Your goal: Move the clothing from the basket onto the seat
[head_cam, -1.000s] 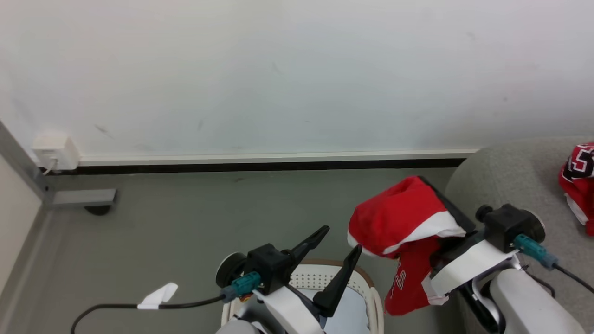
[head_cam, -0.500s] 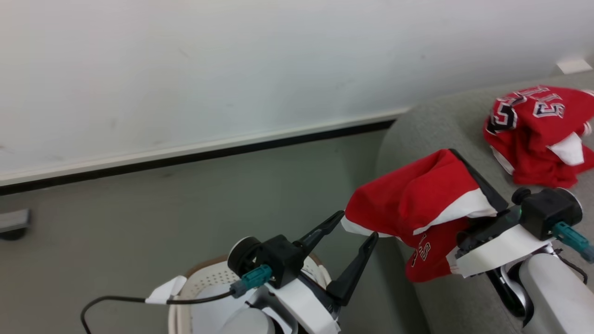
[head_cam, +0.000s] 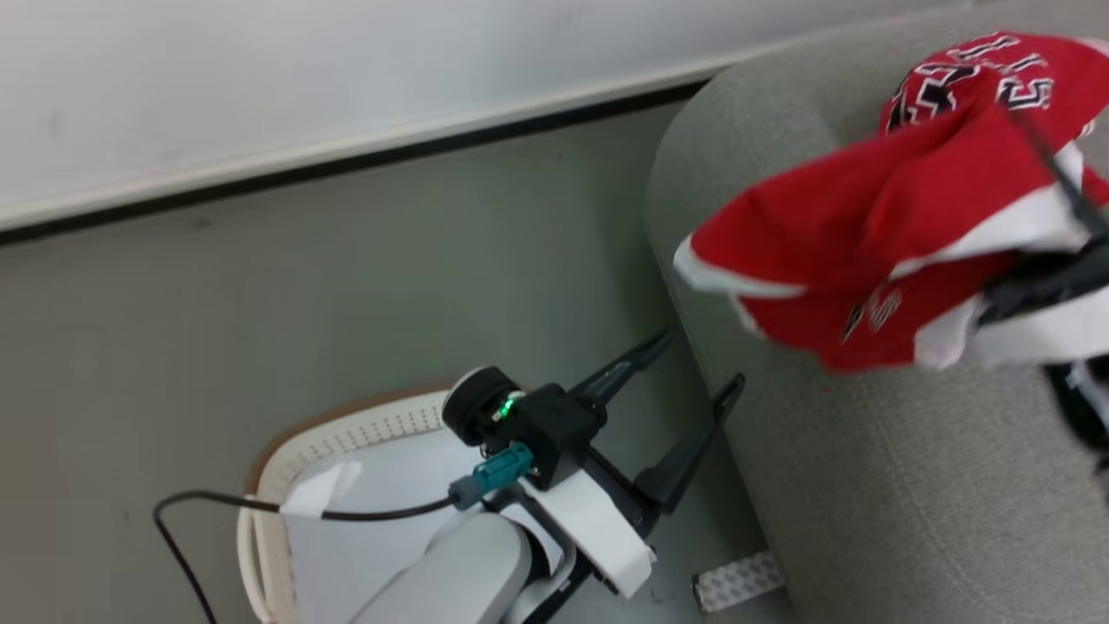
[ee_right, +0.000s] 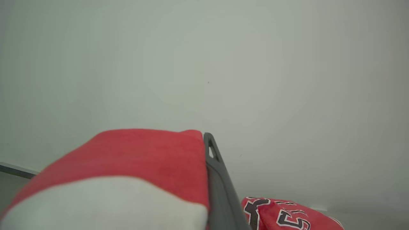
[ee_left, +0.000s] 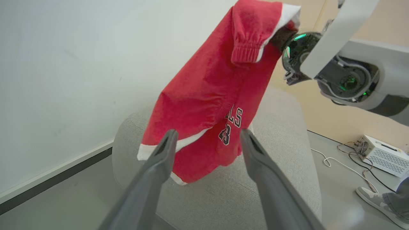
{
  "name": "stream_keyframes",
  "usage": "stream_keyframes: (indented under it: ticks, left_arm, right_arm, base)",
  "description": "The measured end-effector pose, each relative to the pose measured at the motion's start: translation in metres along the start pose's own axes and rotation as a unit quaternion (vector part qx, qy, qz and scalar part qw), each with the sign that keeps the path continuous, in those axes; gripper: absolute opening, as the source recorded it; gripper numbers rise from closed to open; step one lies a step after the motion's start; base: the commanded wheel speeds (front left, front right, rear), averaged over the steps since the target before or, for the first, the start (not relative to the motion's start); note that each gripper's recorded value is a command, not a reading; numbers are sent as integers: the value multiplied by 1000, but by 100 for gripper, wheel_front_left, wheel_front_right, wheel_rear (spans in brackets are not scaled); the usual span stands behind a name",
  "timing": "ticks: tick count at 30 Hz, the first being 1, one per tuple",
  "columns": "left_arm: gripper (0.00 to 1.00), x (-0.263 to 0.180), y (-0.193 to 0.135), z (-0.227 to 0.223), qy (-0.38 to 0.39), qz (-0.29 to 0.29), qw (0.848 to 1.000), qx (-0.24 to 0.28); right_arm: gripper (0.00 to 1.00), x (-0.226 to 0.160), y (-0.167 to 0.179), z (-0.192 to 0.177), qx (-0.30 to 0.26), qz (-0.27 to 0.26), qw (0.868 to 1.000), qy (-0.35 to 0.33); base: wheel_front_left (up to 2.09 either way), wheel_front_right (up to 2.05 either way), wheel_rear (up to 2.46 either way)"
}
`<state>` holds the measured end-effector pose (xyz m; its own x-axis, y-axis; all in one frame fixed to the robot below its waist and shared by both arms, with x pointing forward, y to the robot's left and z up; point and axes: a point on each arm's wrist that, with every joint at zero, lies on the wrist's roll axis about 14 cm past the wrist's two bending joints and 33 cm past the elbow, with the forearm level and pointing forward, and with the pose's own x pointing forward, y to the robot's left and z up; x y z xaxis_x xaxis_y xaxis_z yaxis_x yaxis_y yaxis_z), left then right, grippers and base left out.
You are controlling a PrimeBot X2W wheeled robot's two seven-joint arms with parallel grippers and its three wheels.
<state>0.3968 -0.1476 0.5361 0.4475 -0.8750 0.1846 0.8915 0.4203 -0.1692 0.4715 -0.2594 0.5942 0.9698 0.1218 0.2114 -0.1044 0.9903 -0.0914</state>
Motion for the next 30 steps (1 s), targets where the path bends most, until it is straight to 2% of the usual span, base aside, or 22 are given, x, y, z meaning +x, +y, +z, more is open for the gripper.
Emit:
stream_keyframes:
  ticks: [4,5,6,8,13,18,21,24,25,26,27,28,30]
  left_arm:
    - [100,1,23,-15,6,12,1000,-9]
    - [100,1,23,-15,6,12,1000,-9]
    - [100,1,32,-22,8,19,1000,-14]
    - [100,0,42,-27,10,26,999,-18]
    - [100,-9,68,-41,18,52,998,-20]
    - [100,-19,91,-48,18,79,996,-20]
    - [100,-28,105,-56,22,102,994,-25]
    - [100,-38,115,-67,33,118,992,-27]
    - [100,-41,117,-70,38,122,991,-28]
    - [100,-43,119,-73,41,125,991,-29]
    - [100,-44,119,-75,43,126,991,-30]
    - [100,-45,119,-76,45,127,990,-31]
    - [100,-47,118,-77,48,130,990,-32]
  right_arm:
    - [0,39,-38,22,-45,-24,998,-27]
    - [0,39,-38,22,-45,-24,998,-27]
    - [0,58,-59,33,-56,-43,997,-40]
    - [0,74,-79,45,-66,-65,994,-53]
    - [0,102,-138,57,-82,-140,985,-55]
    - [0,97,-198,26,-104,-227,968,-3]
    - [0,79,-222,-20,-100,-271,956,53]
    - [0,42,-236,-80,-92,-306,938,133]
    - [6,28,-237,-100,-84,-316,932,158]
    - [31,15,-233,-119,-73,-322,926,181]
    - [71,4,-228,-135,-62,-326,922,201]
    - [100,-6,-223,-148,-53,-328,918,215]
    - [100,-16,-219,-151,-44,-337,916,212]
  base:
    - [0,0,0]
    - [0,0,0]
    - [0,0,0]
    - [0,0,0]
    - [0,0,0]
    - [0,0,0]
    - [0,0,0]
    - [0,0,0]
    - [0,0,0]
    - [0,0,0]
    - [0,0,0]
    - [0,0,0]
    - [0,0,0]
